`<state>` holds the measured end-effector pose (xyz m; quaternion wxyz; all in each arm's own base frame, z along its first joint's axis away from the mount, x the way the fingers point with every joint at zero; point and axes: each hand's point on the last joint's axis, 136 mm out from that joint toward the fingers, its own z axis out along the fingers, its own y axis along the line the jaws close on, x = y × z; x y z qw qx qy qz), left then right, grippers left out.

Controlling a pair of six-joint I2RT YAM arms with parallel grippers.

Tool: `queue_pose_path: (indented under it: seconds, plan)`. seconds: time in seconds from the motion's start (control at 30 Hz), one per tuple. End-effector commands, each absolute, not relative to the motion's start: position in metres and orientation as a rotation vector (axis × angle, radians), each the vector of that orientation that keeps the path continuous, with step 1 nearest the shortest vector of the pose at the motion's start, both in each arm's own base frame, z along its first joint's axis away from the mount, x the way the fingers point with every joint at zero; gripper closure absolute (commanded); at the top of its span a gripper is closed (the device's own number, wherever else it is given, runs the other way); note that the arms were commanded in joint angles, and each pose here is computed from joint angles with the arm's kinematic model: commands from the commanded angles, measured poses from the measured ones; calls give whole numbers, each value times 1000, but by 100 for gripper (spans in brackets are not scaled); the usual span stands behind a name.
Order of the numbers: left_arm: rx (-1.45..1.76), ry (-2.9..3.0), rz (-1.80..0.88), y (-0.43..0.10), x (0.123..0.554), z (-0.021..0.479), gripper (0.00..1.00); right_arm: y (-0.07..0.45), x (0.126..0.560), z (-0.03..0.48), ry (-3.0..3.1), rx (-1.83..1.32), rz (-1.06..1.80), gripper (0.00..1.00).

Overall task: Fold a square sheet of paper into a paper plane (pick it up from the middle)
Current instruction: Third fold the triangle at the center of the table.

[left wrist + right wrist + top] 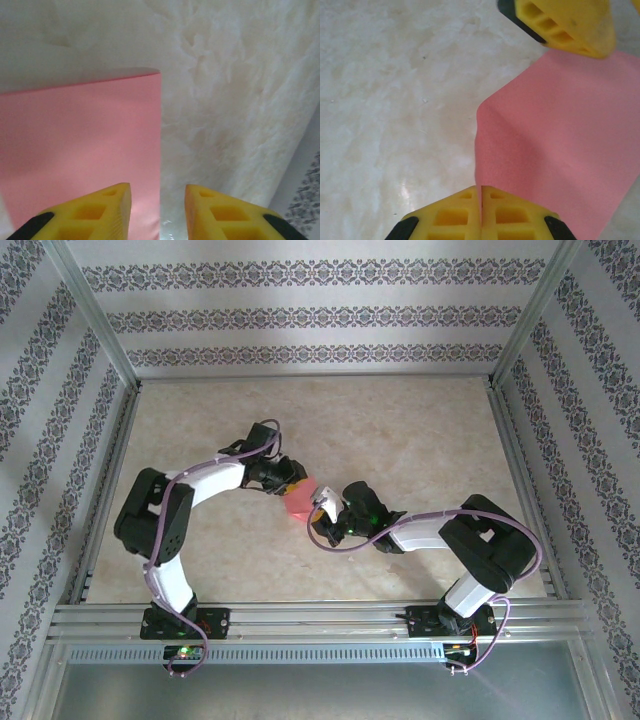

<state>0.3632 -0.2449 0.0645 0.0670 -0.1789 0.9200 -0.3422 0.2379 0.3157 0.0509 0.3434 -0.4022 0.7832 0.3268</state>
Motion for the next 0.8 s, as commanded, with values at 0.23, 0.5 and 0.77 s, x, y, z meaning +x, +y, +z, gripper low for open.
queue_pose_path:
  seconds: [0.23, 0.5, 0.77]
  plan:
    - [-338, 2972, -847, -248, 348, 30, 82, 319, 229, 34, 2204, -916, 1072, 94]
    - [-309, 3056, -717, -242, 339, 12, 88, 317, 234, 32, 2232, -861, 1086, 92]
    - [-251, 3127, -567, -234, 333, -2, 92, 313, 243, 39, 2224, -823, 1073, 83]
